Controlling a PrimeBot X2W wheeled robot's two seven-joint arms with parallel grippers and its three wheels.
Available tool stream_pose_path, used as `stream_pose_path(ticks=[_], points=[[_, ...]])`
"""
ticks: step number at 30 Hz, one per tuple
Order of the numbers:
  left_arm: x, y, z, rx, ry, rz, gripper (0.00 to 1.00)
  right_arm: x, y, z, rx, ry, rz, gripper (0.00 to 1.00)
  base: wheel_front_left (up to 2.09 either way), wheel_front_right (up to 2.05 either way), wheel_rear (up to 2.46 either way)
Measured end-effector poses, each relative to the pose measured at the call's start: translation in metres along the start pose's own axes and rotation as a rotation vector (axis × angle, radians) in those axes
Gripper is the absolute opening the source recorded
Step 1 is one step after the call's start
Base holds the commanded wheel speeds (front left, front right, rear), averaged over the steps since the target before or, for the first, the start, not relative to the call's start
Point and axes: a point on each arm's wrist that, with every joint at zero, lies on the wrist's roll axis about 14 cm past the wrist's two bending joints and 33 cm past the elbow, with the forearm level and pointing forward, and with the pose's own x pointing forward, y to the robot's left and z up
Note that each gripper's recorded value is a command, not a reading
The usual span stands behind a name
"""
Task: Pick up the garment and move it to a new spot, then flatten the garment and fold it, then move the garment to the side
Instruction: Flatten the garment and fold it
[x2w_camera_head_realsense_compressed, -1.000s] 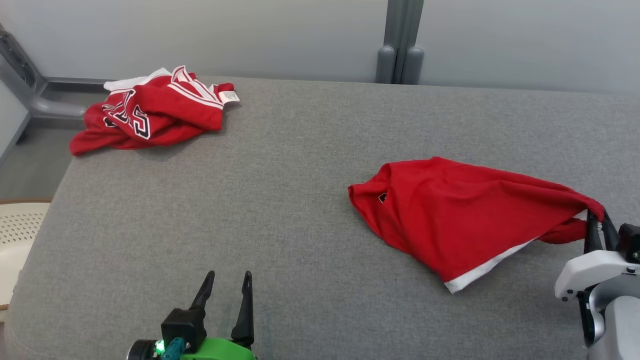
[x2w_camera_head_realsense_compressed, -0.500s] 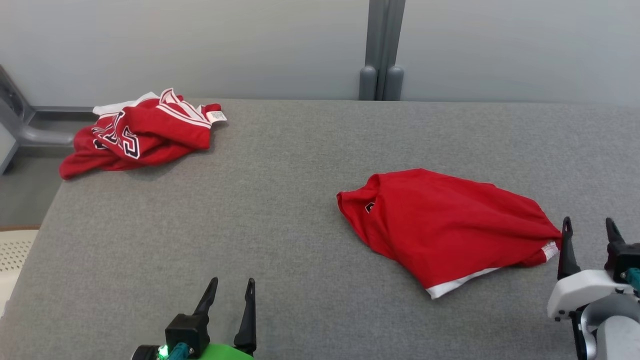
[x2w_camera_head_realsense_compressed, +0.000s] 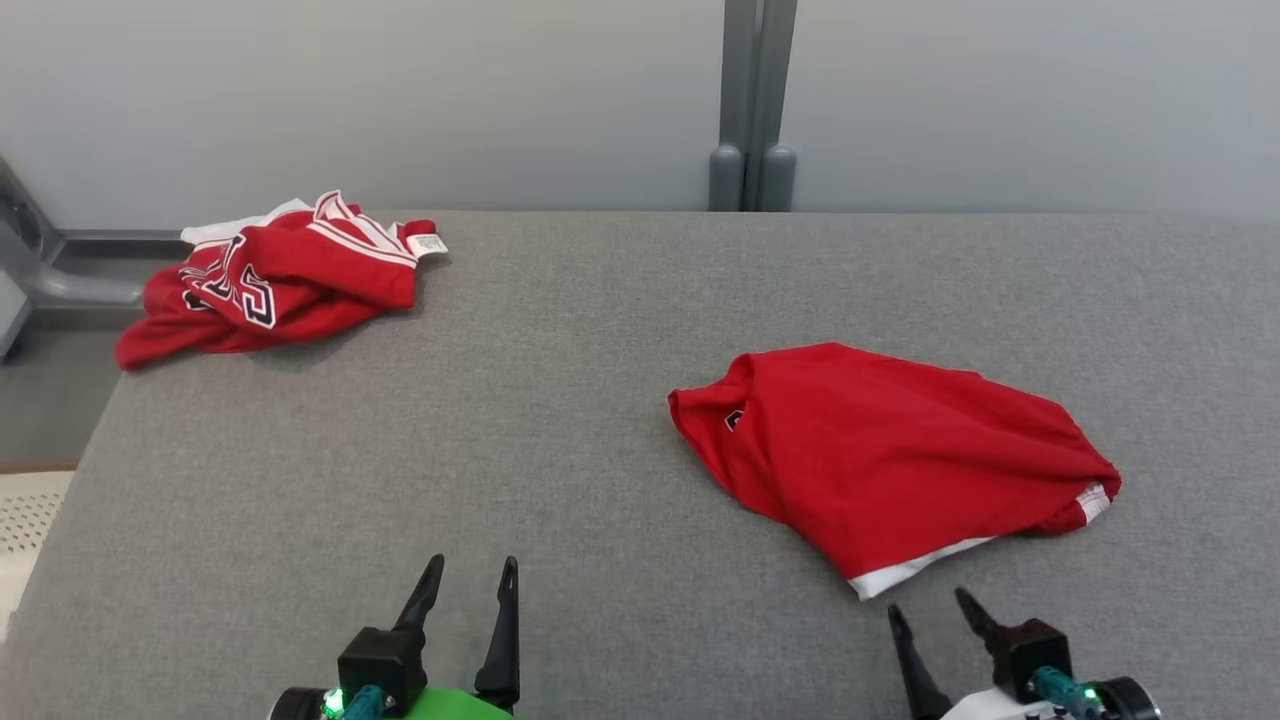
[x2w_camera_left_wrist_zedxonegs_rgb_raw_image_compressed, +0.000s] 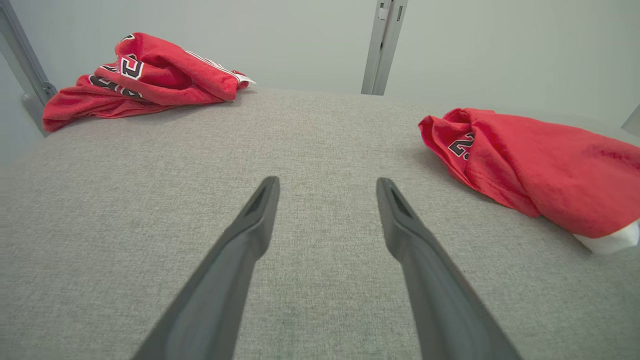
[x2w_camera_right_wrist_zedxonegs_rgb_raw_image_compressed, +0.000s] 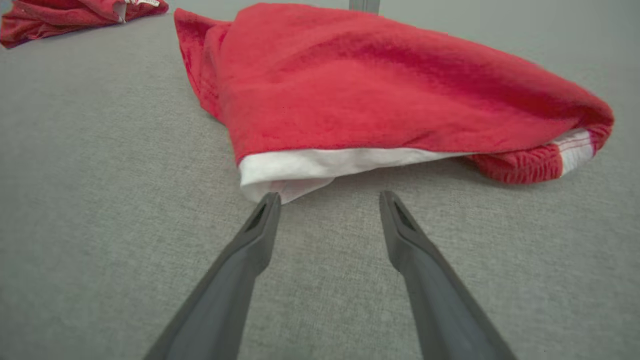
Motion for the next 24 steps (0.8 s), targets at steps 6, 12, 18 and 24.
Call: stream_pose_path(ticks=[6,12,18,24], points=[[-0.006,0.015,-0.001,-0.001,0.003,0.052,1.00,0.011,0.048,-0.021,0.007,0.082,0.157,1.00,0.00,0.00,0.00],[-0.014,0.037,-0.001,-0.004,0.002,0.126,1.00,0.041,0.053,-0.011,-0.018,0.079,0.185,0.24,0.00,0.00,0.00],[-0.020,0.048,-0.003,-0.008,0.006,0.167,1.00,0.055,0.067,-0.004,0.005,0.071,0.228,0.00,0.00,0.00,0.00],[-0.018,0.048,-0.001,-0.008,-0.001,0.166,1.00,0.057,0.103,0.034,0.092,-0.036,0.326,0.00,0.00,0.00,0.00]])
